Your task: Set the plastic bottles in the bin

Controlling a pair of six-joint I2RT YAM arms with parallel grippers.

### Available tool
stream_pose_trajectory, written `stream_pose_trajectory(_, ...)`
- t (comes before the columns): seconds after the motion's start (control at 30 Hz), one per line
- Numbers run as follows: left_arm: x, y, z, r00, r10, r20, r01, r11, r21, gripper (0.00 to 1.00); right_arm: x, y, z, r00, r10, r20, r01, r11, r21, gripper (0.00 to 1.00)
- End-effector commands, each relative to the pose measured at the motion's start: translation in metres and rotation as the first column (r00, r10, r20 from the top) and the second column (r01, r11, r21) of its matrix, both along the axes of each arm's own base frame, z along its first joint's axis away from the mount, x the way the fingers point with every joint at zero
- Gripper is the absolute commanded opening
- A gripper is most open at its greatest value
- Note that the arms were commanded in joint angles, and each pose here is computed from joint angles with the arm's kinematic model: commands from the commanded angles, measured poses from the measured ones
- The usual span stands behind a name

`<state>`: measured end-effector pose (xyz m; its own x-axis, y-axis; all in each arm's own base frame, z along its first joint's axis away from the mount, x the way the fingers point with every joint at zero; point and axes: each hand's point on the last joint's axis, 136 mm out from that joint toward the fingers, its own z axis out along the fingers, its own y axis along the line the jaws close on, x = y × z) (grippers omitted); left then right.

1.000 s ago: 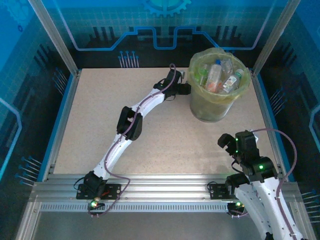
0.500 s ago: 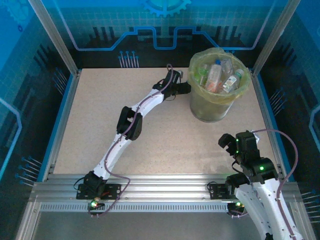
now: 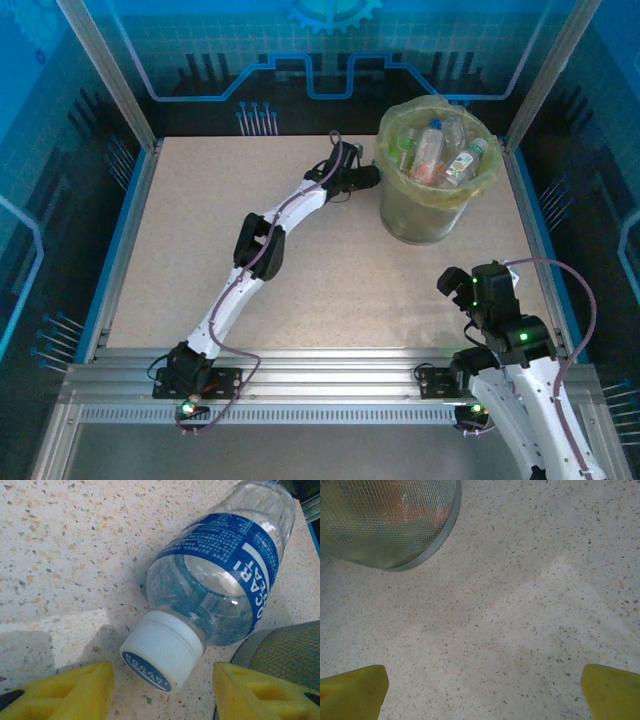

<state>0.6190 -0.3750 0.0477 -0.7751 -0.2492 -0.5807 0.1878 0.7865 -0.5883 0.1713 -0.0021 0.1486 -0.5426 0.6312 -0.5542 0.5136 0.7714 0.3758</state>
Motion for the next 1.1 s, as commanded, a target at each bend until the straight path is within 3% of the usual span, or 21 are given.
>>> stream_pose_trajectory(0.0, 0.008, -0.002, 0.007, 1.0, 0.001, 0.017, -0.001, 0.999, -0.049, 0.54, -0.001, -0.002, 0.012, 1.0, -0.001, 0.031, 0.002, 1.0, -0.016, 1.0)
stream_pose_trajectory(0.27, 0.012, 0.002, 0.007, 1.0, 0.014, 0.027, -0.013, 0.999, -0.051, 0.45, 0.0, -0.003, 0.012, 0.999, -0.005, 0.034, 0.005, 1.0, -0.018, 1.0)
stream_pose_trajectory(0.63, 0.0, 0.008, 0.017, 0.998, 0.055, 0.033, -0.053, 0.997, -0.05, 0.19, 0.002, -0.001, 0.014, 0.999, 0.01, 0.041, -0.01, 1.0, -0.02, 1.0)
stream_pose_trajectory(0.8, -0.014, 0.025, 0.049, 0.991, 0.099, 0.086, -0.095, 0.994, -0.057, 0.2, 0.004, 0.001, 0.01, 0.999, 0.028, 0.02, -0.027, 0.999, -0.023, 1.0)
stream_pose_trajectory(0.93, -0.006, 0.04, 0.082, 0.977, 0.15, 0.152, -0.143, 0.988, -0.056, 0.34, 0.009, 0.006, 0.007, 0.999, 0.037, 0.011, -0.037, 0.999, -0.009, 1.0)
stream_pose_trajectory(1.07, 0.021, 0.042, 0.098, 0.972, 0.198, 0.125, -0.177, 0.971, -0.161, 0.7, 0.014, 0.011, 0.005, 0.999, 0.054, -0.008, -0.054, 0.999, 0.008, 1.0)
